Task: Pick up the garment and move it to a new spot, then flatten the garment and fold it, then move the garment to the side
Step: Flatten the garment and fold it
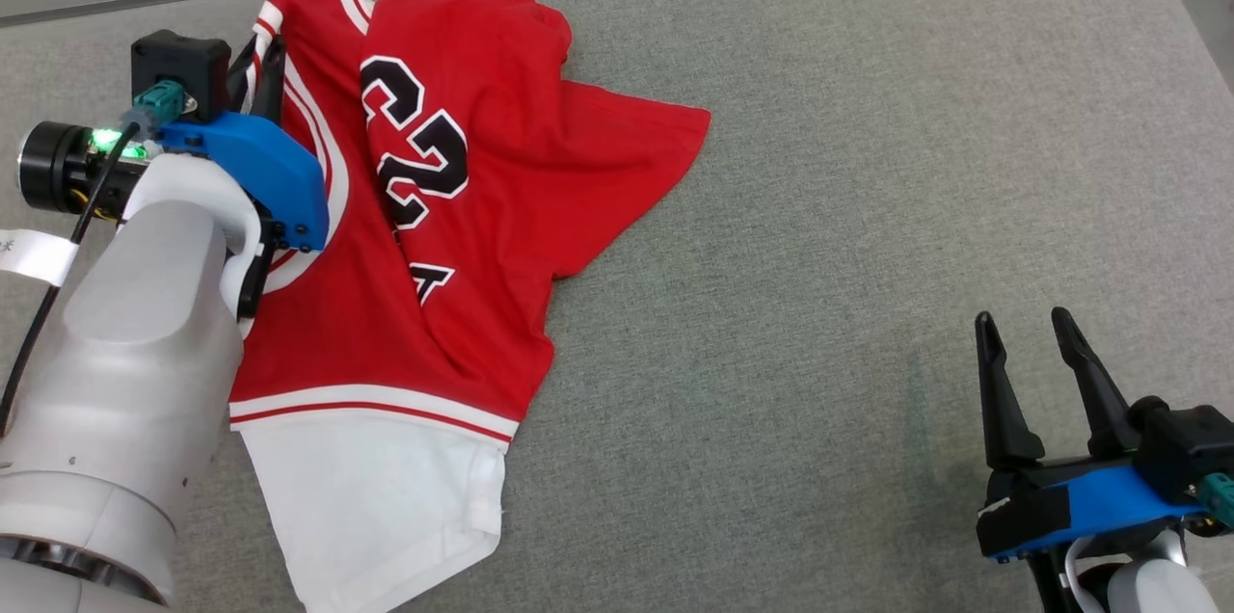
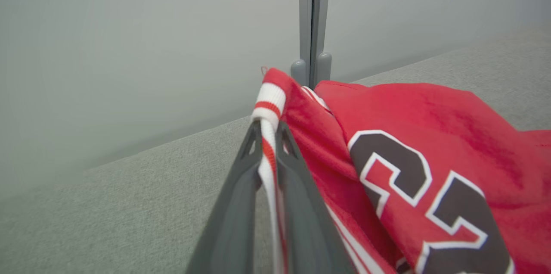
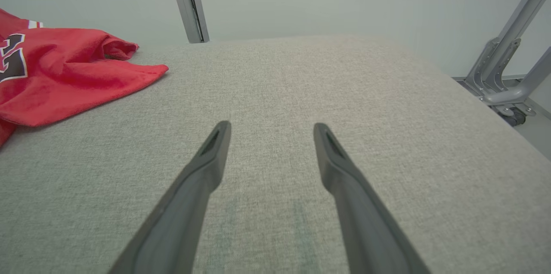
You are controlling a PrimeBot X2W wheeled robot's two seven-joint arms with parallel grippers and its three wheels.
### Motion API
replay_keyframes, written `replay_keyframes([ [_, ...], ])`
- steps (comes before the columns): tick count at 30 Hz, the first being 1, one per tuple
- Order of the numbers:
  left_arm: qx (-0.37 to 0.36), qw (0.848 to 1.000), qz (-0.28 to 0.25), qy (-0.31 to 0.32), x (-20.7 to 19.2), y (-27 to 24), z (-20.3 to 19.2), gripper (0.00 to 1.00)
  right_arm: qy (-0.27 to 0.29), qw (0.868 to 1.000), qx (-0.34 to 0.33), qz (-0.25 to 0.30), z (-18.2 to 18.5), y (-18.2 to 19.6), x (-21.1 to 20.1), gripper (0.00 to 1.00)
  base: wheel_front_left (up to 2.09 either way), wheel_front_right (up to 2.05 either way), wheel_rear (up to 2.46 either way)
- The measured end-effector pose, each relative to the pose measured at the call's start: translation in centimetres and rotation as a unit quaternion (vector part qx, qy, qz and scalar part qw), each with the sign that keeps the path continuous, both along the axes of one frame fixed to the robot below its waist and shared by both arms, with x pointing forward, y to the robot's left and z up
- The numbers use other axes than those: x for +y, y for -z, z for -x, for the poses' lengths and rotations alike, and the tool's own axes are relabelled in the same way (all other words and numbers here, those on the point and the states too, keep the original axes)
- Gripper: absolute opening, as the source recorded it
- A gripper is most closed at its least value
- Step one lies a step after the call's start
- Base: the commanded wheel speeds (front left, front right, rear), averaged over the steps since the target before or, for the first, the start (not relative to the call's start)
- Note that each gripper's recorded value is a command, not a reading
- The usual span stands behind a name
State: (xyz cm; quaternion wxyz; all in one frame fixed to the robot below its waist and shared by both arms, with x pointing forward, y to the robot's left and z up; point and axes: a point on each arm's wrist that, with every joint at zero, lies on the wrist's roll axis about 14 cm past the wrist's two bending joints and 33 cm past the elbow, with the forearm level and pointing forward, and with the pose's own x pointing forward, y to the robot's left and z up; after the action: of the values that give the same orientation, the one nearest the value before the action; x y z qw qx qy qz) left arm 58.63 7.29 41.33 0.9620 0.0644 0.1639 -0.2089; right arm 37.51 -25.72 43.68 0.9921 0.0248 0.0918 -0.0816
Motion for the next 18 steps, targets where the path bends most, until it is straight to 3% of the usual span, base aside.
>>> replay_keyframes([
  [1, -0.002, 1.000, 0.003, -0.003, 0.1, 0.0, 0.0, 1.00, 0.000, 1.000, 0.002, -0.001, 0.0, 0.1, 0.0, 1.00, 0.00, 0.00, 0.00],
  [6, -0.022, 1.000, 0.013, -0.016, 0.6, -0.9, 0.4, 1.00, -0.004, 1.000, -0.007, -0.008, -0.3, -0.1, 0.4, 1.00, 0.00, 0.00, 0.00],
  [10, -0.078, 0.995, 0.045, -0.041, 1.7, -4.5, 0.3, 1.00, -0.011, 1.000, -0.019, -0.012, -0.6, -0.7, 0.9, 1.00, 0.00, 0.00, 0.00],
  [18, -0.156, 0.981, 0.083, -0.084, 4.2, -8.8, 5.1, 1.00, -0.036, 0.998, -0.052, -0.018, -1.0, -2.8, 2.6, 1.00, 0.00, 0.00, 0.00],
])
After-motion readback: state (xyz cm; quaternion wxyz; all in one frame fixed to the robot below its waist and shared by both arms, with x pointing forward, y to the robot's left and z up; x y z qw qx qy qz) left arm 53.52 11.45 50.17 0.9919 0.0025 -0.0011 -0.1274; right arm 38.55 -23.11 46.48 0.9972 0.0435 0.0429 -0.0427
